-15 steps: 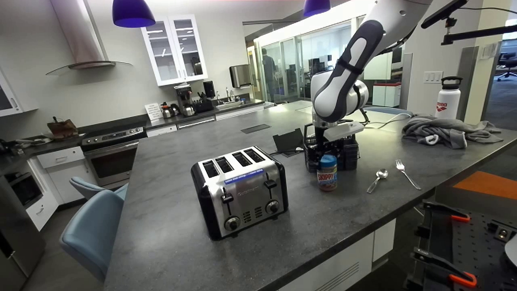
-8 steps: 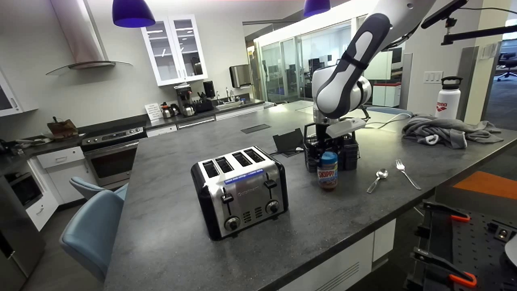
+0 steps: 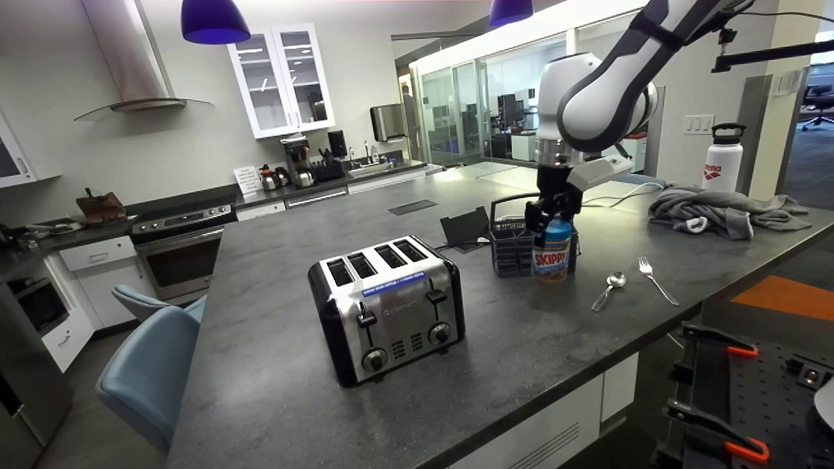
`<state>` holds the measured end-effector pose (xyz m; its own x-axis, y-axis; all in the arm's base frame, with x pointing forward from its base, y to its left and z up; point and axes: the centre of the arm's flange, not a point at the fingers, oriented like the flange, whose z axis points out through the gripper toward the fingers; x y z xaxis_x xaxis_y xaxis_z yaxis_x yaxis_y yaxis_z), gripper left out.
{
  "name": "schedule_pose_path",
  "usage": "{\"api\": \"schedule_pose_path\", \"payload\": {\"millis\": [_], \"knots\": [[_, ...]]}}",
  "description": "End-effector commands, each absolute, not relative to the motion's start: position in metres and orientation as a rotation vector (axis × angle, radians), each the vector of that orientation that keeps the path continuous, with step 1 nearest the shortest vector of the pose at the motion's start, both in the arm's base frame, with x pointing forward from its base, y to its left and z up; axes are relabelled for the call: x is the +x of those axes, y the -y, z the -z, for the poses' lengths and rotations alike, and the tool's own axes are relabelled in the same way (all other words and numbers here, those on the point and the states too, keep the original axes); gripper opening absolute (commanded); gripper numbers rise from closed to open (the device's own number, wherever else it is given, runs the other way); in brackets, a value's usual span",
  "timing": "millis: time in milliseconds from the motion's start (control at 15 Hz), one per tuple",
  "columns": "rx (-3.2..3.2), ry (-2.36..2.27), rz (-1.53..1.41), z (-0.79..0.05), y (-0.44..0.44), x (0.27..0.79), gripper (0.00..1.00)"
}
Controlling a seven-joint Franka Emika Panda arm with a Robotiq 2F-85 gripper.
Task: Move the blue jar to the right
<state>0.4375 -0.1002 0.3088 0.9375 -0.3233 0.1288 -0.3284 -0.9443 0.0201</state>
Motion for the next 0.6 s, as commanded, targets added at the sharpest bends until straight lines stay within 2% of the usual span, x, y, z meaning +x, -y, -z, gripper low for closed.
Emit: {"api": "schedule_pose_path", "payload": {"millis": [0, 533], "knots": [[3.039, 0.592, -0.273, -0.362, 0.109, 0.372, 0.55], [2.841, 1.213, -0.36, -0.386, 0.233, 0.288, 0.55]]}}
